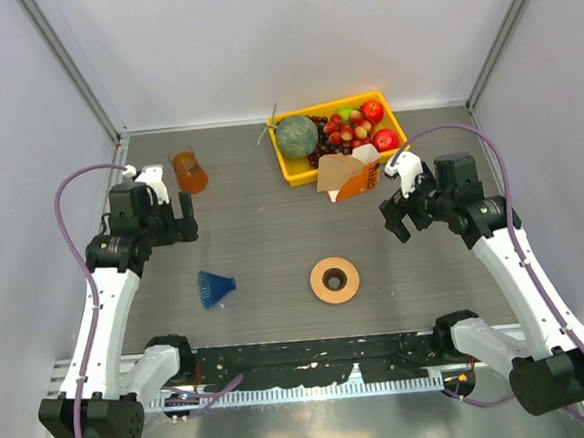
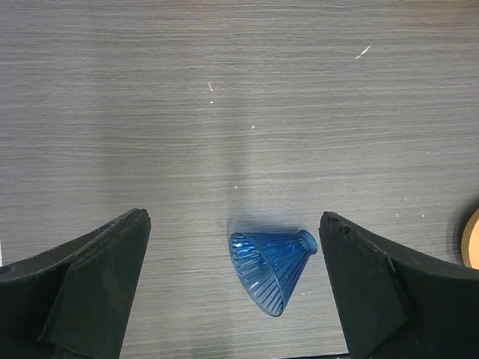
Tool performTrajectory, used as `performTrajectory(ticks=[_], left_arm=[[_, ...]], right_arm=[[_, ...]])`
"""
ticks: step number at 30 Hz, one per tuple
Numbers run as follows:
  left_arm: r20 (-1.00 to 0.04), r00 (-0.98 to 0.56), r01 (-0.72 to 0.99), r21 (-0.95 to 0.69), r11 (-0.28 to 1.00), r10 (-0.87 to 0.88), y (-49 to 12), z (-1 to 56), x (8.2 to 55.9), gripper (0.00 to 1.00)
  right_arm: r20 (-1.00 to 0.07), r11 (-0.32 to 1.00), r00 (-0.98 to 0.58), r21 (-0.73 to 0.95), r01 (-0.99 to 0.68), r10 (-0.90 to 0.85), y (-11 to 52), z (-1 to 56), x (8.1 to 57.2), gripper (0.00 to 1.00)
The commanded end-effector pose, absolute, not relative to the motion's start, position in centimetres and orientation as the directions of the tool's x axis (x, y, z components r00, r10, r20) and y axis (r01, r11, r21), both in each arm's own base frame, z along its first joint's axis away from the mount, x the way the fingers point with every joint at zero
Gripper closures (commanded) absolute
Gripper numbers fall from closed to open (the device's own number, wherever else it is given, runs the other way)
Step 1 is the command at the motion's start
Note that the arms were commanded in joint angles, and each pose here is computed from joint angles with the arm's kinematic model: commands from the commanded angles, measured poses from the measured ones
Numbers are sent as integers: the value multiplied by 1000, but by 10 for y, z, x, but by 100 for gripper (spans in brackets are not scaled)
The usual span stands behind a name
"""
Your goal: Place the coffee filter in the dripper
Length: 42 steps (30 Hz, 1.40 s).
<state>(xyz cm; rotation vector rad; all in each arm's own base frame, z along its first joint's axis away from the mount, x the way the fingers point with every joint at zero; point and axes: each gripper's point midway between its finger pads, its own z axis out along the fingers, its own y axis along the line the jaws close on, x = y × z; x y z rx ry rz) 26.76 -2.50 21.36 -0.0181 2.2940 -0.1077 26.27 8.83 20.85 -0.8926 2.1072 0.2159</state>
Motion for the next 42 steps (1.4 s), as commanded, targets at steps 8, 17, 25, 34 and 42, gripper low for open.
performTrajectory(ticks=[8, 17, 25, 34, 42], left_arm=[[-777, -627, 9, 55, 998, 48, -6, 251, 329, 1], [-803, -594, -22, 79, 997, 50, -4, 260, 417, 1], [-768, -640, -109, 125, 986, 26, 9, 231, 480, 1], [-731, -682, -118, 115, 986, 3, 10, 189, 516, 1], [-708, -705, -121, 68, 990, -38, 10, 162, 539, 1]], right_arm=[[-785, 755, -401, -126, -643, -472, 96, 211, 269, 5], [-778, 772, -438, -93, -629, -450, 97, 196, 275, 4], [-768, 779, -464, -72, -623, -442, 99, 184, 283, 5], [-765, 784, -478, -57, -618, -432, 102, 176, 291, 5], [-759, 786, -493, -40, -617, -426, 104, 171, 297, 4]])
